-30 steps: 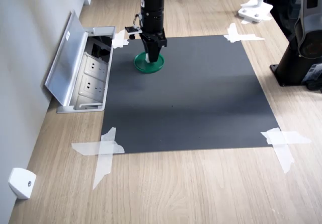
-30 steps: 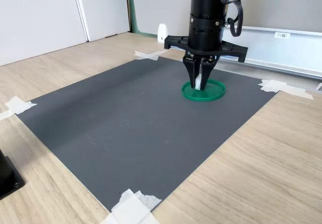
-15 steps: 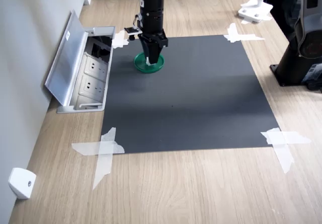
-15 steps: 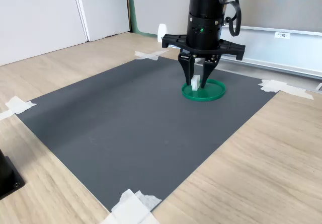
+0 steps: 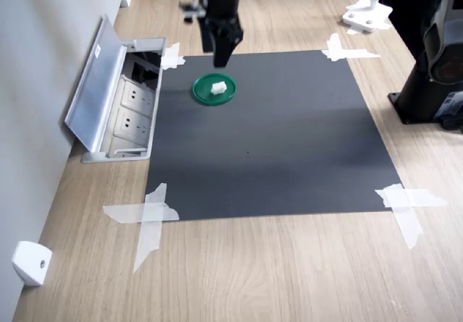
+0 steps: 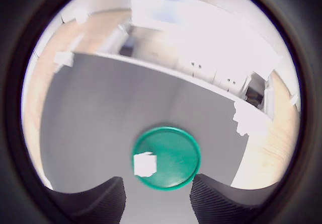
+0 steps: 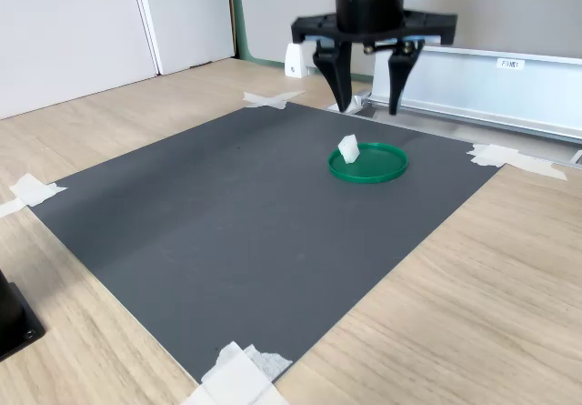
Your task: Grasp a white terminal and put it on the green lid.
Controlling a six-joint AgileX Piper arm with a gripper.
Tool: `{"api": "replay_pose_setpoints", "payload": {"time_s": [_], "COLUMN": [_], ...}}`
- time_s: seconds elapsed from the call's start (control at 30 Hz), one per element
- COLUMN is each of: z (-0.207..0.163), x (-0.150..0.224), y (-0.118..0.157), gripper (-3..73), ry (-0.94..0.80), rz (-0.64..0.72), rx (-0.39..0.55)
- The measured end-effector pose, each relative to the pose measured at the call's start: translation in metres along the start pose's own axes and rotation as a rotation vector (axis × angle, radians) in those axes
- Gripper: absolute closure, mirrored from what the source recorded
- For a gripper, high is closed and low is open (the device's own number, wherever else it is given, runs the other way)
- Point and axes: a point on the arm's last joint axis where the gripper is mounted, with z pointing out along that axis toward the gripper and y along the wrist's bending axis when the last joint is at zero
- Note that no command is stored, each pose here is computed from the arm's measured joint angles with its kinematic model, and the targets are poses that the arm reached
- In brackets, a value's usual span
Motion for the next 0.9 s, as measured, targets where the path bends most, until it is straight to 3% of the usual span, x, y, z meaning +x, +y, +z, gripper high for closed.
{"api": "replay_pose_setpoints", "payload": {"time_s": [0.1,0.2,0.37,0.43,0.5,0.73,0.9], "z": [-0.028,-0.056,-0.090,-0.101,-0.110,-0.116,-0.105], "x": [0.017,0.043,0.097,0.119,0.139,0.209,0.236], "y": [0.017,0.037,0.077,0.095,0.111,0.148,0.161], "gripper": [17.7,26.2,49.8,60.9,66.4,70.0,70.0], "ry": [-0.044,-0.106,-0.263,-0.358,-0.451,-0.827,-0.982], "rz": [-0.002,-0.021,-0.021,0.028,0.091,0.322,0.386], "rx": [0.019,0.086,0.196,0.222,0.249,0.398,0.439]}}
